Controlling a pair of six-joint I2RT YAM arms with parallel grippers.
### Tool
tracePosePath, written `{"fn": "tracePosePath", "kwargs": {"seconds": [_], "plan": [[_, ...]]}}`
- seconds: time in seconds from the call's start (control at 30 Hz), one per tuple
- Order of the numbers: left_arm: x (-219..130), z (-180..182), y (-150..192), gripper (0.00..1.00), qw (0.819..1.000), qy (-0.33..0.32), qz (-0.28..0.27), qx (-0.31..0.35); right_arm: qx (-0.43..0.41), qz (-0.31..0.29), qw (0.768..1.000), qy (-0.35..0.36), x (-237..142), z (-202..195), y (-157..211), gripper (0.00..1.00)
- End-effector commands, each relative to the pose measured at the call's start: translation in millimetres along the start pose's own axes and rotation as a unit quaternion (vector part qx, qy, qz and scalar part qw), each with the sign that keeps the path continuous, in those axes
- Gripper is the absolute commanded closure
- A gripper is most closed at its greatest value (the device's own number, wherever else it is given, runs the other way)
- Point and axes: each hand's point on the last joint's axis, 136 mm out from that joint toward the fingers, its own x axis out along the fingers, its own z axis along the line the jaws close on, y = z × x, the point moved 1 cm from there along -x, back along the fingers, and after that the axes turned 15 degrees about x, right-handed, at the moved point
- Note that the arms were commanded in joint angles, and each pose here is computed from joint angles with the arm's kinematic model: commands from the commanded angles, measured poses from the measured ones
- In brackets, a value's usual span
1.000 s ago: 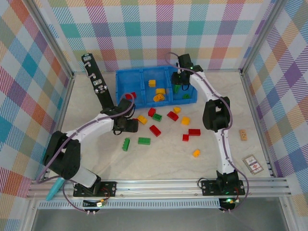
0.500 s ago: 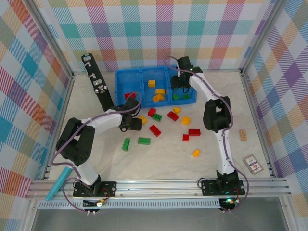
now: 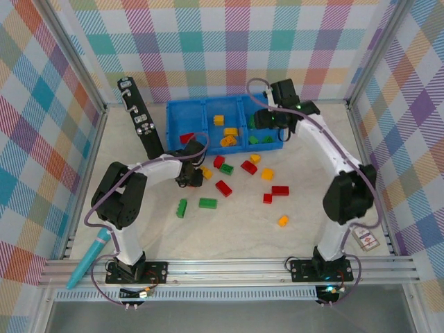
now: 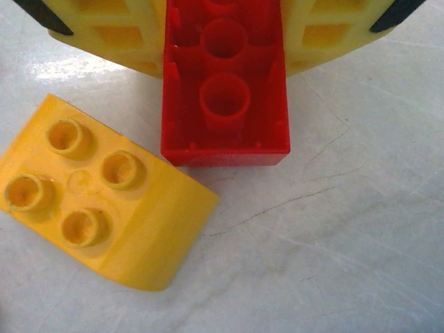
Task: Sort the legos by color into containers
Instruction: Pick up the lego from the center of the table.
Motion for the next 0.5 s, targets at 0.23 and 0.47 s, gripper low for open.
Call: {"fn": "tracePosePath", "kwargs": {"seconds": [0.23,0.47], "plan": [[-11.9,0.5,-10.4,0.84,1.0,0.003,0.001,0.017,0.115,0.078,0.989,0.048,-56.8,-55.3,125.1,0.36],[-50.7,5.5,-49.5,0.85,0.999,-0.007,-0.042,0.033,0.208,0.109,0.972,0.011,-83.3,-59.7,188.4,0.36]]}}
